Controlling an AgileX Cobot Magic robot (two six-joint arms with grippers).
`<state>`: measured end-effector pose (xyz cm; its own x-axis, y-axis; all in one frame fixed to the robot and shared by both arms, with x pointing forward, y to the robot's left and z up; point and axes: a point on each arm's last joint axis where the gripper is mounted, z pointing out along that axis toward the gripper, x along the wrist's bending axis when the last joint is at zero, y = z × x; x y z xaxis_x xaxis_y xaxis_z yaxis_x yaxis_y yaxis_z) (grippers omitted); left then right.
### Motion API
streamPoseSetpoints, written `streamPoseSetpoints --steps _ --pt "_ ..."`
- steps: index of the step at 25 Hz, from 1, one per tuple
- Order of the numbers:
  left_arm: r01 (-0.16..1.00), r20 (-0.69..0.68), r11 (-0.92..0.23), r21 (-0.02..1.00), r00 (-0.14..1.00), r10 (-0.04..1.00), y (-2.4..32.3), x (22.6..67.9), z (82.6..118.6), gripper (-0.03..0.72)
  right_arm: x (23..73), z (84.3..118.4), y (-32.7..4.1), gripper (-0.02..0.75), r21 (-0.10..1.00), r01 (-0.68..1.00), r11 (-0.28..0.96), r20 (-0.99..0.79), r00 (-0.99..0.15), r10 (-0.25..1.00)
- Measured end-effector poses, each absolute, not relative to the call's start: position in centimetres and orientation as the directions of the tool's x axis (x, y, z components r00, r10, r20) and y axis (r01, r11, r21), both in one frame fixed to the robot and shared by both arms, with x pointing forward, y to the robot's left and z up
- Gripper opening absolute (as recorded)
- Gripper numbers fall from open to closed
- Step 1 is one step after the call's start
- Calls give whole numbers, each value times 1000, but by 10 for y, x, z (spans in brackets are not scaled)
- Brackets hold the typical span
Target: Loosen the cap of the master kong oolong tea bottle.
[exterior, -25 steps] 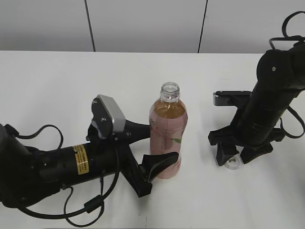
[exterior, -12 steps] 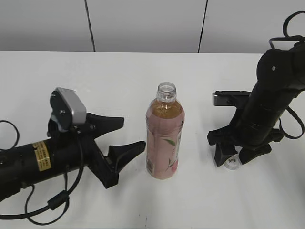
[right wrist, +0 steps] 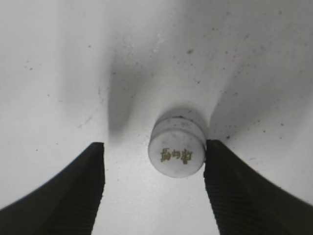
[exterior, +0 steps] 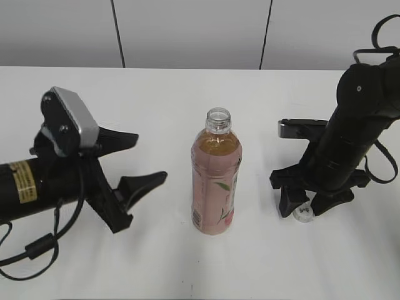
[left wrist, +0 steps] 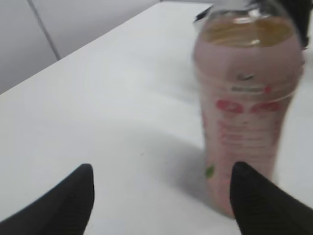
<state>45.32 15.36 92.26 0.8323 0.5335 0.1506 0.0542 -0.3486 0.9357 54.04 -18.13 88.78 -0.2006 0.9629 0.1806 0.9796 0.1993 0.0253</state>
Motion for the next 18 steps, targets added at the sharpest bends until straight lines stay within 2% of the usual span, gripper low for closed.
streamPoseSetpoints --steps 4,7,10,13,15,18 --pt "209 129 -357 910 676 725 177 463 936 505 540 888 -181 482 25 980 197 183 -198 963" --pt "343 117 -361 867 564 818 200 472 941 484 540 888 -181 482 25 980 198 183 -200 963" --pt "470 17 -228 853 412 911 222 482 951 475 540 888 -181 482 27 978 205 183 -207 961" --pt "505 -79 -77 860 280 957 240 484 963 472 539 890 -181 482 14 977 213 186 -212 959" --pt "517 -114 -19 856 223 968 247 481 971 472 537 896 -181 482 12 976 219 190 -217 957" --pt "567 -110 -4 824 167 980 254 472 977 470 532 912 -183 482 14 971 237 191 -235 953"
